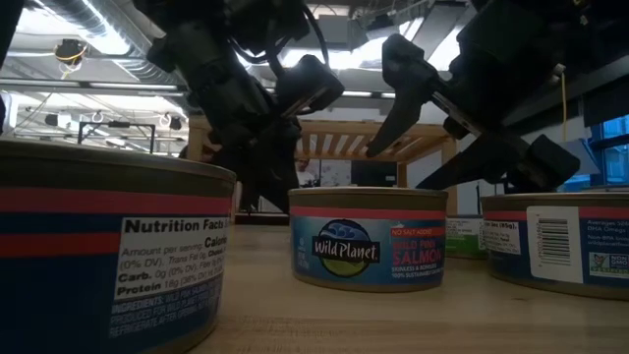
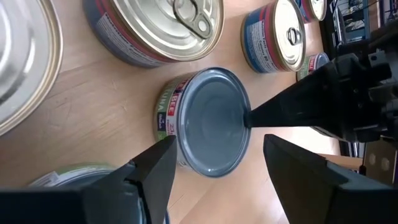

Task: Stack canned seafood by type on shelf
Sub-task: Stack the green tuna can on top of the green tuna can on the shelf

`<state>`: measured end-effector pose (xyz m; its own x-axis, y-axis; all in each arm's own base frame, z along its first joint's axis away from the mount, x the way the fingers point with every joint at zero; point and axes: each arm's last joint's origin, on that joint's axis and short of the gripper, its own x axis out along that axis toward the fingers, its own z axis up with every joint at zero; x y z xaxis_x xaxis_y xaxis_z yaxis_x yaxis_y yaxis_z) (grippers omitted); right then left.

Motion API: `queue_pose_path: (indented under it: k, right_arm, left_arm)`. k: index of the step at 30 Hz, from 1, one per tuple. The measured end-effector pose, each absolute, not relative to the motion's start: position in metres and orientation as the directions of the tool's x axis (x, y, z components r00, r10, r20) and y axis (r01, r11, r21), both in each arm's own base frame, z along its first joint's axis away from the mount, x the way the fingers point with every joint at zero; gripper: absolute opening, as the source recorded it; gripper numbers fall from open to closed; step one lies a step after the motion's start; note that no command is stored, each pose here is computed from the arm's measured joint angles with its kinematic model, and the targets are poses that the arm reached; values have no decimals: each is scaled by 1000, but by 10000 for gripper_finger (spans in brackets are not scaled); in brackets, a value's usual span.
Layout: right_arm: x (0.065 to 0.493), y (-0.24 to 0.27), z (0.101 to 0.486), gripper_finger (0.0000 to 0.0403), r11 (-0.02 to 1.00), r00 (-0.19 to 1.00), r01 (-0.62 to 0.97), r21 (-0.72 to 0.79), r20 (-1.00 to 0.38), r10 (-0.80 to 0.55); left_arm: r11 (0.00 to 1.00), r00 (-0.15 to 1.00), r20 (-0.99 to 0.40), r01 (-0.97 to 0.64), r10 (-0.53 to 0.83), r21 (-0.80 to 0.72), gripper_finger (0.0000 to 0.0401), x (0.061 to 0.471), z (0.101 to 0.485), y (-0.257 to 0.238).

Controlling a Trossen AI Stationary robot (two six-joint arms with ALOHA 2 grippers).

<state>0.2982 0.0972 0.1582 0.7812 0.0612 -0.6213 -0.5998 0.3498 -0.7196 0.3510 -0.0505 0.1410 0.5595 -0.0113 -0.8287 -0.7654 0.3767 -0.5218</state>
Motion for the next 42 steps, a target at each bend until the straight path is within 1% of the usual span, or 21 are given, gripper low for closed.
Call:
queue_pose_path:
  k: [10, 16, 23, 26, 36, 42]
  right_arm:
    - [298, 97, 158, 243, 350, 781, -599, -720, -621, 61]
    - [298, 97, 158, 243, 350, 781, -599, -720, -621, 60]
    - [298, 96, 158, 243, 351, 788, -581, -735, -615, 17]
    - [298, 96, 158, 243, 350, 788, -581, -734, -615, 19]
    - [291, 116, 158, 243, 308, 787, -599, -739, -615, 54]
    - [288, 121, 159, 243, 295, 799, -576, -763, -601, 5]
  left_arm:
    - [361, 559, -829, -769, -20, -528, 0, 352, 141, -44]
    - [377, 575, -816, -744, -59, -551, 0, 354, 141, -42]
    - [389, 584, -810, -733, -58, -557, 0, 355, 144, -35]
    - [387, 587, -807, -733, -56, -560, 0, 355, 145, -34]
    - [383, 591, -803, -727, -75, -570, 0, 355, 146, -33]
    - [400, 595, -799, -712, -94, -577, 0, 355, 147, -33]
